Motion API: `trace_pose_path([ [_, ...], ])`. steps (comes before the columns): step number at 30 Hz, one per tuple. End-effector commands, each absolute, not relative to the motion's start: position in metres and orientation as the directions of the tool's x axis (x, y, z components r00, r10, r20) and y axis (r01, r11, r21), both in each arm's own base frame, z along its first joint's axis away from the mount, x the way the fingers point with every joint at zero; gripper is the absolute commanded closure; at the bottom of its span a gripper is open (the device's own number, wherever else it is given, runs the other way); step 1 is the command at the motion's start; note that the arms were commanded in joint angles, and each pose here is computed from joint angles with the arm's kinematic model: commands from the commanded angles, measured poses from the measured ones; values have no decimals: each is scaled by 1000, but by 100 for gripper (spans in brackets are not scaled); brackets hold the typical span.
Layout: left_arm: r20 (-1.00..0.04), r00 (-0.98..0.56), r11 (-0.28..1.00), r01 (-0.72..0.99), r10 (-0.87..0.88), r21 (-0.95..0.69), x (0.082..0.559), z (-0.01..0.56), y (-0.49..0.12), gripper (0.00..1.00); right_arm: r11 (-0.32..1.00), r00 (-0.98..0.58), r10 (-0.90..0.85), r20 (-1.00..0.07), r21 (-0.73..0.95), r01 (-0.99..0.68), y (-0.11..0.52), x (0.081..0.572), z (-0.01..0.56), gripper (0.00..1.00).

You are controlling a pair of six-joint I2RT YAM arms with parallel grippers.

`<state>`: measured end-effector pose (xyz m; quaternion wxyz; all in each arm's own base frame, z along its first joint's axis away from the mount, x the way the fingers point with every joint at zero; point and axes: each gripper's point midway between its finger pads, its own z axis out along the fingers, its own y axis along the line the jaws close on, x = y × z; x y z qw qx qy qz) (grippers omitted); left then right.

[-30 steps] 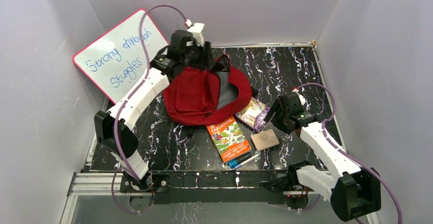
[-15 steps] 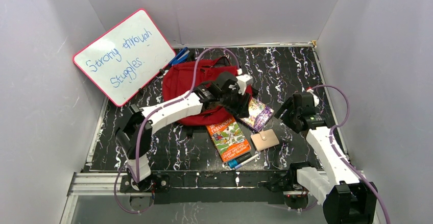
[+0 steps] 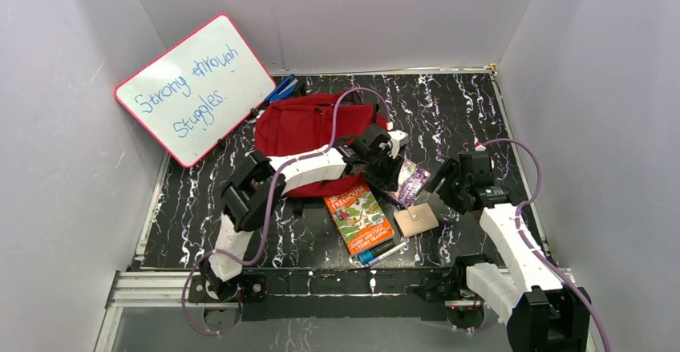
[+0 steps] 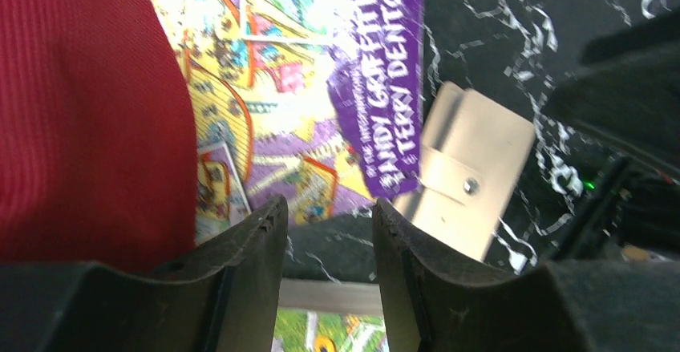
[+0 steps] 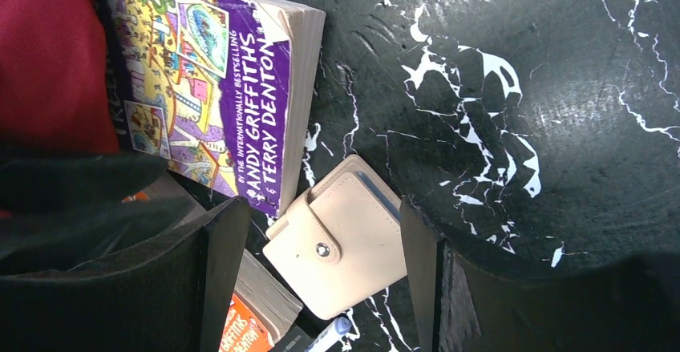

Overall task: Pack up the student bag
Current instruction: Pick up the book from the center of the board.

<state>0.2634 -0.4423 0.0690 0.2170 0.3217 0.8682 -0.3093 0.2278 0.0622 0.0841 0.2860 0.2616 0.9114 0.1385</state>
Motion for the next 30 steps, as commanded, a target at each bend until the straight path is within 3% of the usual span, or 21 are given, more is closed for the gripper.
trace_pose_path([
  [1, -622, -680, 660, 676, 387, -329, 300, 80, -442, 59, 823, -672, 555, -490, 442, 357, 64, 237, 97, 23],
  [13, -577, -774, 839, 477, 261, -262, 377, 55, -369, 59, 826, -681, 547, -488, 446, 344, 67, 239, 94, 23],
  [30, -515, -812, 804, 487, 274, -340, 366, 35, -375, 58, 791, -712, 556, -428, 536, 296, 90, 247, 91, 21],
])
